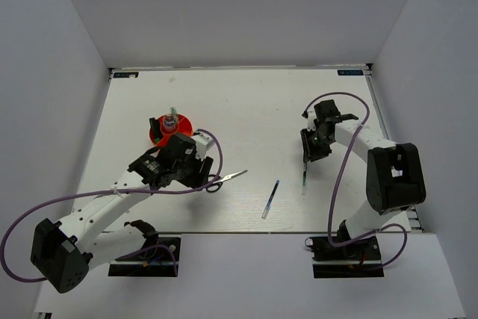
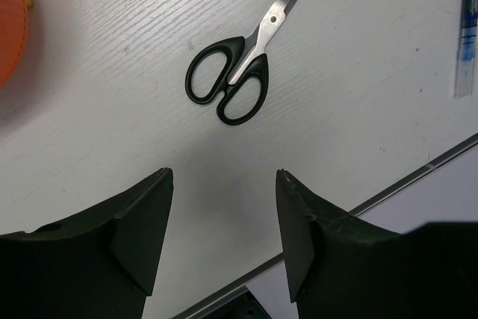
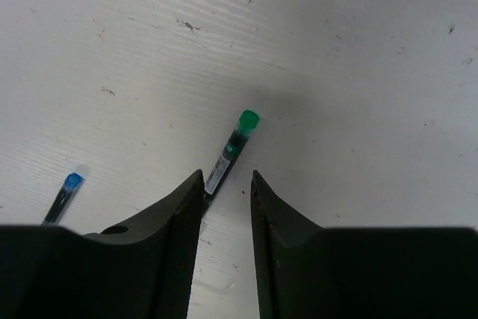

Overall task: Sort the stationery into containers
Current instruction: Pick up the pen from the center of the board.

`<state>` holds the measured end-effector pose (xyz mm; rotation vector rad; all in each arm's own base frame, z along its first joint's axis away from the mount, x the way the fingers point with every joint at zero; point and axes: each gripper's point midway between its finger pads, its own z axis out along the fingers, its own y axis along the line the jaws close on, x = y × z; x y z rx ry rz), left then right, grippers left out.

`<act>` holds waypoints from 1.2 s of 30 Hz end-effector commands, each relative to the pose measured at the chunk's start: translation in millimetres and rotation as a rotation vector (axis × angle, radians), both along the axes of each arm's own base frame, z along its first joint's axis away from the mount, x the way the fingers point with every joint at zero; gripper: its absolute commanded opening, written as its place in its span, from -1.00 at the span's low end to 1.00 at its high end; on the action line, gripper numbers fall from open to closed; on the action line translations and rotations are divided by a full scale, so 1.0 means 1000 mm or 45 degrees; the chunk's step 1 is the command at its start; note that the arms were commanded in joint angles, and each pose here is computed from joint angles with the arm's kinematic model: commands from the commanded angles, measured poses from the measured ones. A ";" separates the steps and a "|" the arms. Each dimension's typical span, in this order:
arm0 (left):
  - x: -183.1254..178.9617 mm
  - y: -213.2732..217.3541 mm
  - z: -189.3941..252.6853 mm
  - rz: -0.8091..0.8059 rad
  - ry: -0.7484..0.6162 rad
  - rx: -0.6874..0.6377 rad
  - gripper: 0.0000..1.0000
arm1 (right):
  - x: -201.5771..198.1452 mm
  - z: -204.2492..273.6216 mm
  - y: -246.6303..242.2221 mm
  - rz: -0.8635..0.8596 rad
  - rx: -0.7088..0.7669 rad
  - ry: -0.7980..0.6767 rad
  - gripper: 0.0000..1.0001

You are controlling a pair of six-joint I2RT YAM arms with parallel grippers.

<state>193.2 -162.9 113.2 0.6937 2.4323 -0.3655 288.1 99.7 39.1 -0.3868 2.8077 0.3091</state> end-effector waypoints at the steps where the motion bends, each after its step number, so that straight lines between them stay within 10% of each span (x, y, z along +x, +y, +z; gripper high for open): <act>1: 0.001 0.000 0.005 -0.001 -0.036 -0.013 0.35 | 0.009 0.007 0.013 -0.039 0.058 0.003 -0.29; 36: 0.003 0.002 0.009 0.010 -0.070 -0.018 0.35 | -0.004 -0.044 0.001 -0.126 -0.217 0.138 -0.67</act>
